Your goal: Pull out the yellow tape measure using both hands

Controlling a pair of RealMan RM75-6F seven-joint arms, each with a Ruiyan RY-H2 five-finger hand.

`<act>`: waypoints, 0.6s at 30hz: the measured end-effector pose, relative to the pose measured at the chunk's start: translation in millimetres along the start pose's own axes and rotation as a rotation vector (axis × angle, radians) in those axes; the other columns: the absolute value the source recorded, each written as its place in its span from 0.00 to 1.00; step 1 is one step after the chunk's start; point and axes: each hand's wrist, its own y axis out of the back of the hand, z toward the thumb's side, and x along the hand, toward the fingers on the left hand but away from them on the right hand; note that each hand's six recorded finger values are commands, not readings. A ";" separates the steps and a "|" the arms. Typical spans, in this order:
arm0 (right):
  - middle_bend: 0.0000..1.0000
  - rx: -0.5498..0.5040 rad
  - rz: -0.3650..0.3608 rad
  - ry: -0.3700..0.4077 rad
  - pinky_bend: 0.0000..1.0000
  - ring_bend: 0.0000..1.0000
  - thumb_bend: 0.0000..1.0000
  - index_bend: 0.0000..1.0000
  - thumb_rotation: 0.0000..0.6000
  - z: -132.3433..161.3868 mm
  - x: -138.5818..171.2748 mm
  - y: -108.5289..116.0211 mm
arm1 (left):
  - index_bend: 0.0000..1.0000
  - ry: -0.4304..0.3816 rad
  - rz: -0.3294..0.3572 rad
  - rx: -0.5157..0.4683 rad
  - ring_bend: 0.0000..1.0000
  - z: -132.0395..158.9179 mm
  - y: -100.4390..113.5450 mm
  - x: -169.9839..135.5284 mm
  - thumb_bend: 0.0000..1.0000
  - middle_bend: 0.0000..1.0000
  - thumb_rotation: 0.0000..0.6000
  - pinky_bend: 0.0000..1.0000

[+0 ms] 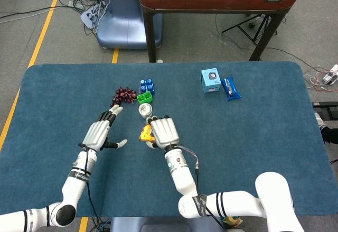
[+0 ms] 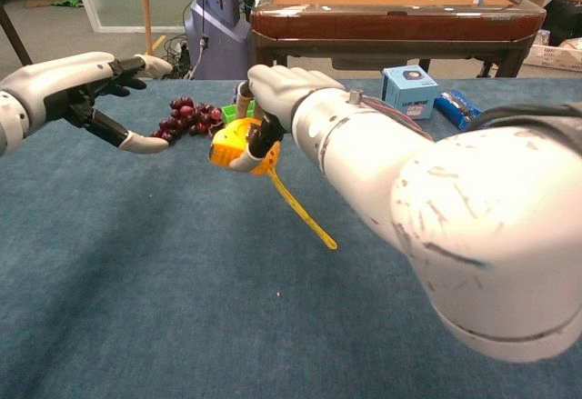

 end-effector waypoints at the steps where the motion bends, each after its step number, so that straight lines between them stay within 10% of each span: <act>1: 0.66 -0.005 -0.001 -0.001 0.30 0.58 0.65 0.65 1.00 1.3 -1.1 -0.2 | 0.00 -0.001 -0.002 -0.001 0.00 0.6 -1.1 0.2 0.20 0.00 1.00 0.00; 18: 0.66 -0.038 -0.003 -0.019 0.30 0.58 0.65 0.65 1.00 16.4 -14.9 -10.4 | 0.00 -0.023 -0.036 -0.047 0.00 14.1 -23.5 12.3 0.20 0.00 1.00 0.00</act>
